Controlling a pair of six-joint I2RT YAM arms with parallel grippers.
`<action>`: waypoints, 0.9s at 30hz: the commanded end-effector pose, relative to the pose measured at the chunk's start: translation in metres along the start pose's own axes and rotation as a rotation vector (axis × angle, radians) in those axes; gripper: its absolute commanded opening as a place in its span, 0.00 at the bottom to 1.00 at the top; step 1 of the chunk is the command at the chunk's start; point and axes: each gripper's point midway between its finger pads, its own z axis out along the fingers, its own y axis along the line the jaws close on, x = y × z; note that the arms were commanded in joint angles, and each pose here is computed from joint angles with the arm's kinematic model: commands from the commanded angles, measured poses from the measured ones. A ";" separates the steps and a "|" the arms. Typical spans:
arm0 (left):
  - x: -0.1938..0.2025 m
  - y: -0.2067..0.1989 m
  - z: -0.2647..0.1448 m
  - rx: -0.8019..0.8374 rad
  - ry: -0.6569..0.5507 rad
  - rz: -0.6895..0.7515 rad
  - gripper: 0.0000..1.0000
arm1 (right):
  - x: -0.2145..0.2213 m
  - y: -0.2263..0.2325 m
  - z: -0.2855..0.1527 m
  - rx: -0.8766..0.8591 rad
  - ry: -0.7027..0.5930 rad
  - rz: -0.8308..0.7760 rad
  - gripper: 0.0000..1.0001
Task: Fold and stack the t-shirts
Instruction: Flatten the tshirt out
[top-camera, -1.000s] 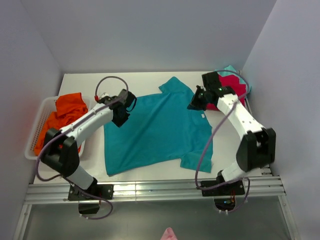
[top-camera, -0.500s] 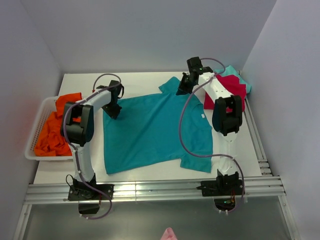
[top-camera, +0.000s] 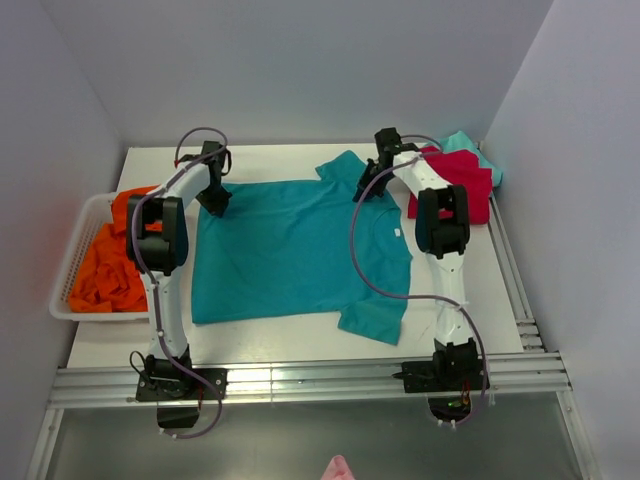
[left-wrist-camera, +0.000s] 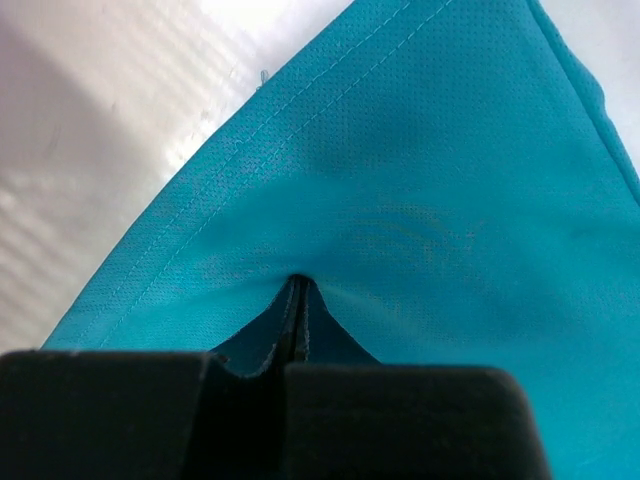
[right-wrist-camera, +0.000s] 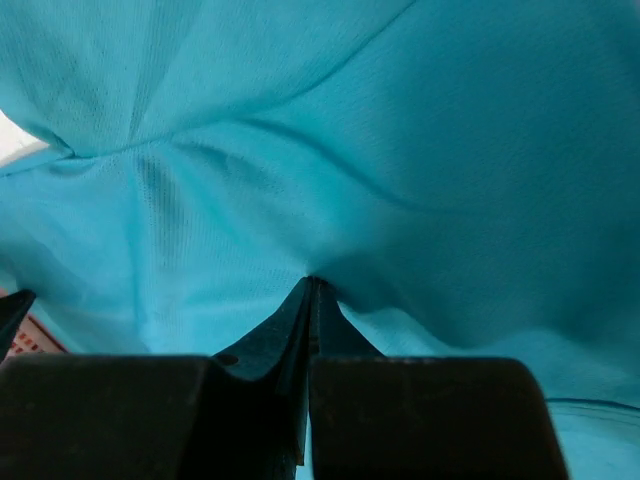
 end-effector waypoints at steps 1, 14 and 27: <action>0.004 0.006 0.025 -0.027 0.030 0.052 0.00 | -0.035 -0.012 -0.005 0.000 -0.075 0.042 0.00; 0.003 -0.006 0.038 0.008 0.062 0.068 0.00 | -0.073 -0.045 -0.008 0.010 -0.151 0.124 0.00; 0.001 -0.025 0.006 0.132 0.089 0.005 0.51 | -0.095 -0.045 -0.008 0.008 -0.200 0.114 0.00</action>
